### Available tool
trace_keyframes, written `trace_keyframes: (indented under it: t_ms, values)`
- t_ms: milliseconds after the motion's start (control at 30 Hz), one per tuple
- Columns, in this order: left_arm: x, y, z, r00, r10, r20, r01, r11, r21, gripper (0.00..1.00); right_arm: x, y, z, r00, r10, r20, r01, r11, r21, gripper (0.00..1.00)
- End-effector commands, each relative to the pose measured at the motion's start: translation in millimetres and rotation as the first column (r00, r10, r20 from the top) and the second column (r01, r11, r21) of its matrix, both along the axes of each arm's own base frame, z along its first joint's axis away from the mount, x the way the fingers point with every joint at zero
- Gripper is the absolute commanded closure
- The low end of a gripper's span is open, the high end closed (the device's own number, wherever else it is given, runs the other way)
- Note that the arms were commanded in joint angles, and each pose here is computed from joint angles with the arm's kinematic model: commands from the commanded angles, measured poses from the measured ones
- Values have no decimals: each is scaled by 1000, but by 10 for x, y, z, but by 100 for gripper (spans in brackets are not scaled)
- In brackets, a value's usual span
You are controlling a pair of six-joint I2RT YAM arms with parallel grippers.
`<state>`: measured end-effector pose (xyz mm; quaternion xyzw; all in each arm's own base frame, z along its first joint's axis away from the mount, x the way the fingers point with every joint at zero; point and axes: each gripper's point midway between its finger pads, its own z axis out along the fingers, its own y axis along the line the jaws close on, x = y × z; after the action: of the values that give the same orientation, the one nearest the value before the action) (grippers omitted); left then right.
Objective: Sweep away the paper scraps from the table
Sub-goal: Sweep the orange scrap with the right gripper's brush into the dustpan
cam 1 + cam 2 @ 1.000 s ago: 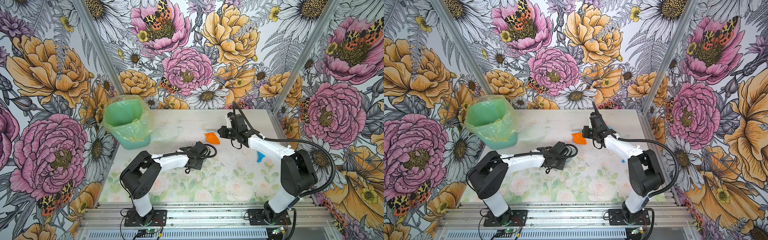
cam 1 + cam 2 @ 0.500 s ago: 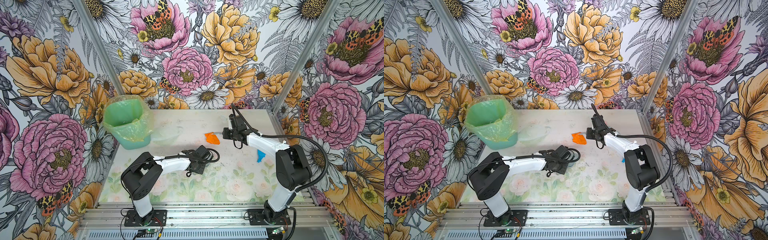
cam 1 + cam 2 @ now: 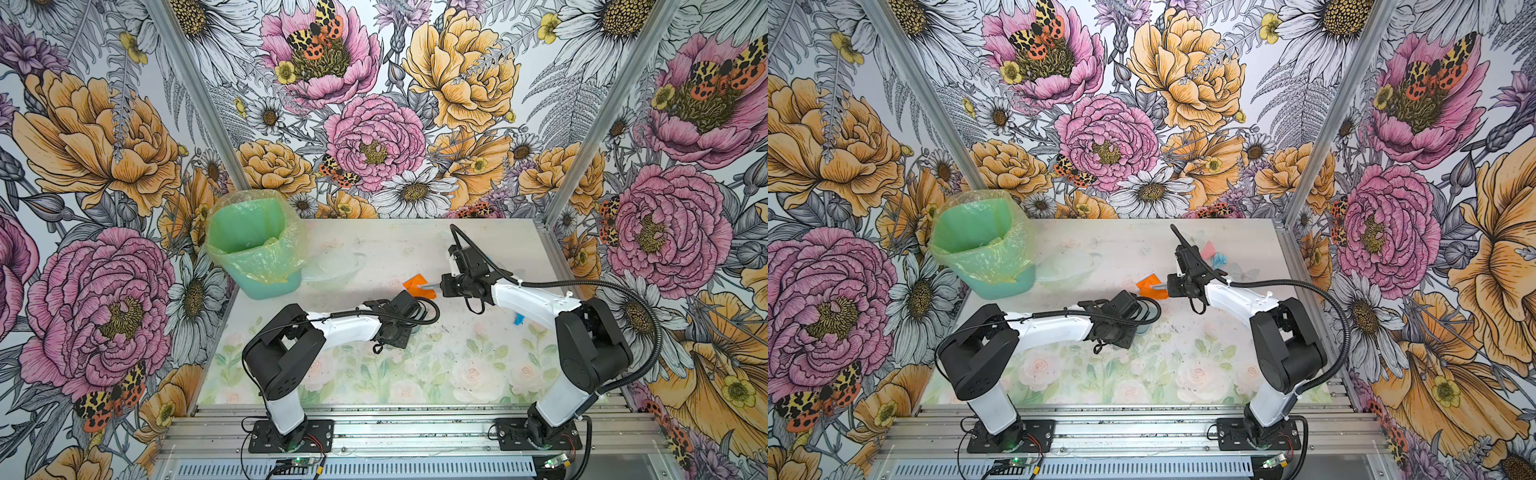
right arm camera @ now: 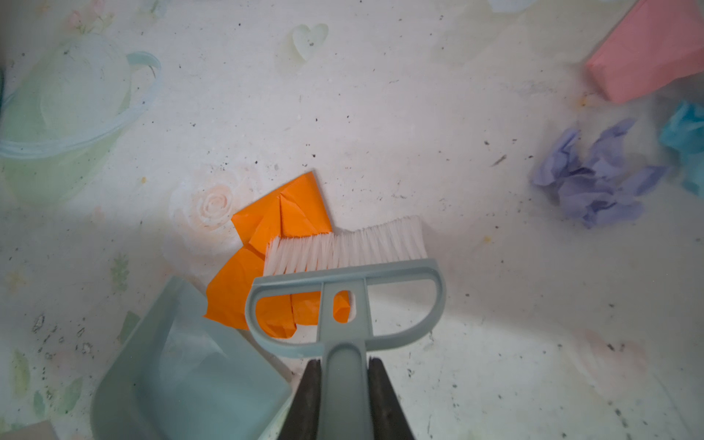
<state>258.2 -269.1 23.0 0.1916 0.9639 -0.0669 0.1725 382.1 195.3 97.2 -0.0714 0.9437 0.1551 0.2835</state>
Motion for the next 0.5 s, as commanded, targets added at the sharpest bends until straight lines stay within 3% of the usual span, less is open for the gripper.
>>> trace_keyframes:
  t_ms: [0, 467]
  values:
    - [65, -132, 53, 1000, -17, 18, 18, 999, -32, 100, -179, 42, 65, 999, 46, -9, -46, 999, 21, 100]
    - [55, -134, 124, 999, -25, 27, 26, 999, -42, 100, -640, 325, -30, 966, 239, -94, -226, 965, 131, 100]
